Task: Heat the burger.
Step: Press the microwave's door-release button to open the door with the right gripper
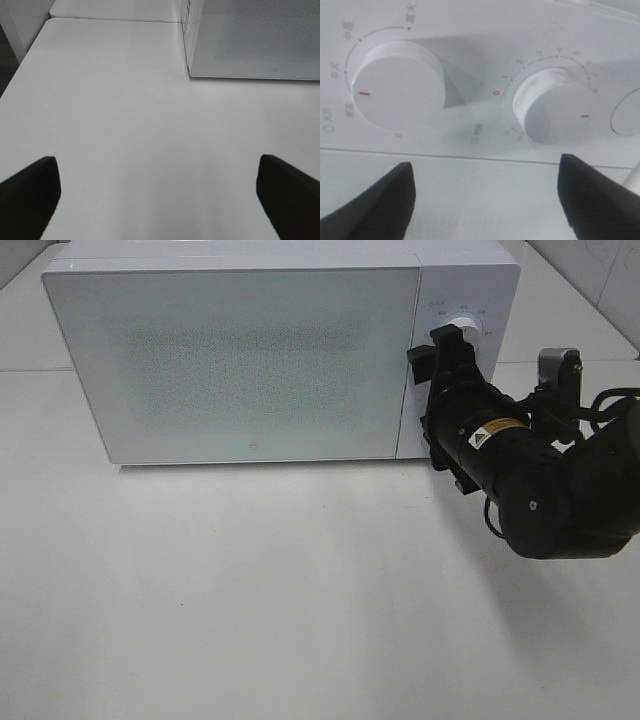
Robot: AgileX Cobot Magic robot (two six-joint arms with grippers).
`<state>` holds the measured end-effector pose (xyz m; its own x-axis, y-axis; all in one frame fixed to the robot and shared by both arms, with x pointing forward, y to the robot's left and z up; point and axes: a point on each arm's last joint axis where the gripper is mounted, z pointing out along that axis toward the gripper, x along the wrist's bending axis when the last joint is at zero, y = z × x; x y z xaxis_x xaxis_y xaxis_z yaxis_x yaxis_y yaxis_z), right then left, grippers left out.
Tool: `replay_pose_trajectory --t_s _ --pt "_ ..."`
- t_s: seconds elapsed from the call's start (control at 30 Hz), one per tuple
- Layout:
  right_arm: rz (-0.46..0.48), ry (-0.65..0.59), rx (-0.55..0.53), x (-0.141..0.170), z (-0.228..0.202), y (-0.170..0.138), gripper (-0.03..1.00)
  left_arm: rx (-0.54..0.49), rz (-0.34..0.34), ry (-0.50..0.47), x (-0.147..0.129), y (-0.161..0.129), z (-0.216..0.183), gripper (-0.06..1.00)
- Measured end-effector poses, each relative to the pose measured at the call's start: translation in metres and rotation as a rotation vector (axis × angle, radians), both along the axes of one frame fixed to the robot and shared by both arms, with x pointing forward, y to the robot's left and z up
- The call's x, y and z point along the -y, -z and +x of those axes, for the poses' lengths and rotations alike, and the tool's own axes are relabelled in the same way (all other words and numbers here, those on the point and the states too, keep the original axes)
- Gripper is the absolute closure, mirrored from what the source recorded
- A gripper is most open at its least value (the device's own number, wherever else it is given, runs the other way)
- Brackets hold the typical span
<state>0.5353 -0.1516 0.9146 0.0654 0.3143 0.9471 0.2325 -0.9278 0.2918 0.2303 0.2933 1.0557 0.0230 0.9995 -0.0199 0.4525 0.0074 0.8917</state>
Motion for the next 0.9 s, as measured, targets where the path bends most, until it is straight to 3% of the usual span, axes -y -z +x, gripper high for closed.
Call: replay_pose_trajectory --t_s 0.1,0.27,0.37,0.43,0.5,0.53,0.6,0.63,0.73,0.9 --pt "-0.016 -0.01 -0.017 0.0 -0.002 -0.001 0.22 0.0 0.0 0.0 0.0 0.0 0.0 -0.05" --pt "-0.195 -0.146 -0.097 -0.005 -0.012 -0.014 0.21 0.0 0.0 0.0 0.0 0.0 0.0 -0.05" --pt "-0.227 -0.168 -0.109 -0.006 -0.013 -0.015 0.21 0.0 0.0 0.0 0.0 0.0 0.0 -0.05" --pt "-0.34 -0.241 -0.147 -0.006 -0.02 -0.021 0.21 0.0 0.0 0.0 0.0 0.0 0.0 -0.05" --pt "-0.37 -0.259 -0.158 -0.006 -0.021 -0.021 0.21 0.0 0.0 0.0 0.0 0.0 0.0 -0.05" --pt "-0.446 -0.305 -0.176 -0.006 -0.025 -0.024 0.21 0.0 0.0 0.0 0.0 0.0 0.0 -0.05" --pt "-0.488 -0.329 -0.188 -0.006 -0.027 -0.025 0.21 0.0 0.0 0.0 0.0 0.0 0.0 -0.05" --pt "-0.56 -0.373 -0.198 -0.005 -0.031 -0.028 0.21 0.0 0.0 0.0 0.0 0.0 0.0 -0.05" --pt "-0.631 -0.417 -0.202 -0.004 -0.036 -0.032 0.21 0.0 0.0 0.0 0.0 0.0 0.0 -0.05" --pt "-0.86 -0.57 -0.195 -0.001 -0.05 -0.044 0.21 0.0 0.0 0.0 0.0 0.0 0.0 -0.05"
